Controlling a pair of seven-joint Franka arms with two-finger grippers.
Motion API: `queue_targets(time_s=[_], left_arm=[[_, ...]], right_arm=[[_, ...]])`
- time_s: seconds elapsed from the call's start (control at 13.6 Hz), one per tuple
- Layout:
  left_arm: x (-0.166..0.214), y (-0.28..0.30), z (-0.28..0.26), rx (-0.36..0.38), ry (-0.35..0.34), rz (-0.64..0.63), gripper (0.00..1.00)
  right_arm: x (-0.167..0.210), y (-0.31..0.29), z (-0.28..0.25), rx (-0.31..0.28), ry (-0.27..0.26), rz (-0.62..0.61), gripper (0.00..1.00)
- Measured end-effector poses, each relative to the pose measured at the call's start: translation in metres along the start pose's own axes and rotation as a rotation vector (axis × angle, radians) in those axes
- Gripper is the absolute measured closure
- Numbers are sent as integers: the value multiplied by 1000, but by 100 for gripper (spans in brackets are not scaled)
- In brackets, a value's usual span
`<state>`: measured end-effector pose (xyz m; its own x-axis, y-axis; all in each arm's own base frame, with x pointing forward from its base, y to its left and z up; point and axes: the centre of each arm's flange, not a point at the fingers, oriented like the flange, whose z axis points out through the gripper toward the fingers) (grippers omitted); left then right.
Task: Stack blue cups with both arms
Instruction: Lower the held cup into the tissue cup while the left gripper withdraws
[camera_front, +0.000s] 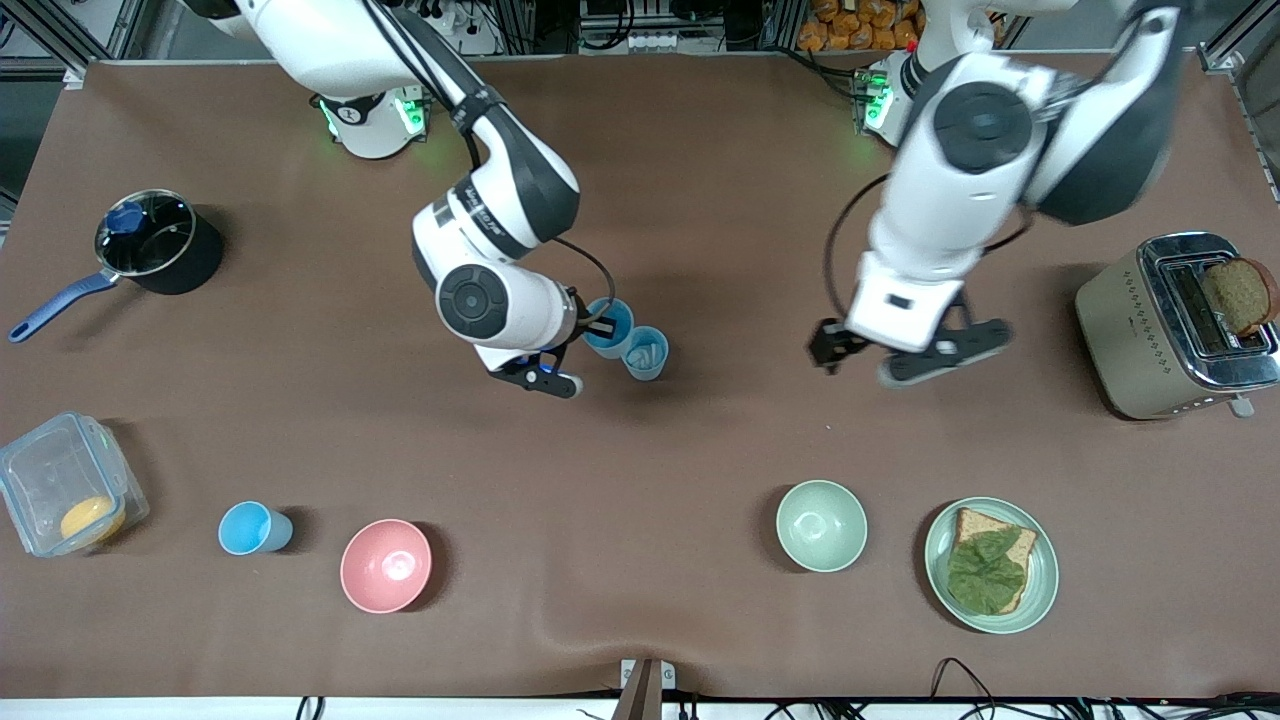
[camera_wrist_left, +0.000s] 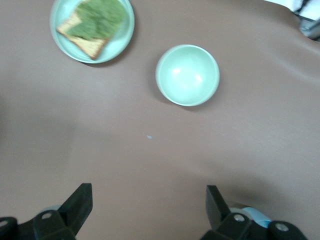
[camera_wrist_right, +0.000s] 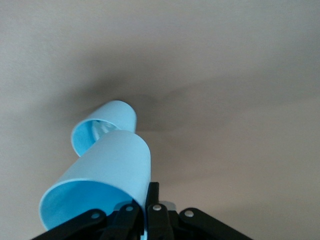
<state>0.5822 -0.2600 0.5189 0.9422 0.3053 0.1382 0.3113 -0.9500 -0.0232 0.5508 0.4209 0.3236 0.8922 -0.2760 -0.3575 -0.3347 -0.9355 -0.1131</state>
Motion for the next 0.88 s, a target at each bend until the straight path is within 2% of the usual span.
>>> queue_targets(time_s=[0.37,0.66,0.73,0.88], left_arm=[[34,-68,-28,26,10,83,0],[43,-104,-45,42,-13,157,0],[43,-114,-52,38,-21,177,0],[46,-140,-63,26,-59,172,0]], right_arm=[[-4,-20,28,13,15,21,96],[-3,-20,32,10,10,25,96],[-3,-20,34,18,-3,42,92],[1,-19,31,52,-30,82,72]])
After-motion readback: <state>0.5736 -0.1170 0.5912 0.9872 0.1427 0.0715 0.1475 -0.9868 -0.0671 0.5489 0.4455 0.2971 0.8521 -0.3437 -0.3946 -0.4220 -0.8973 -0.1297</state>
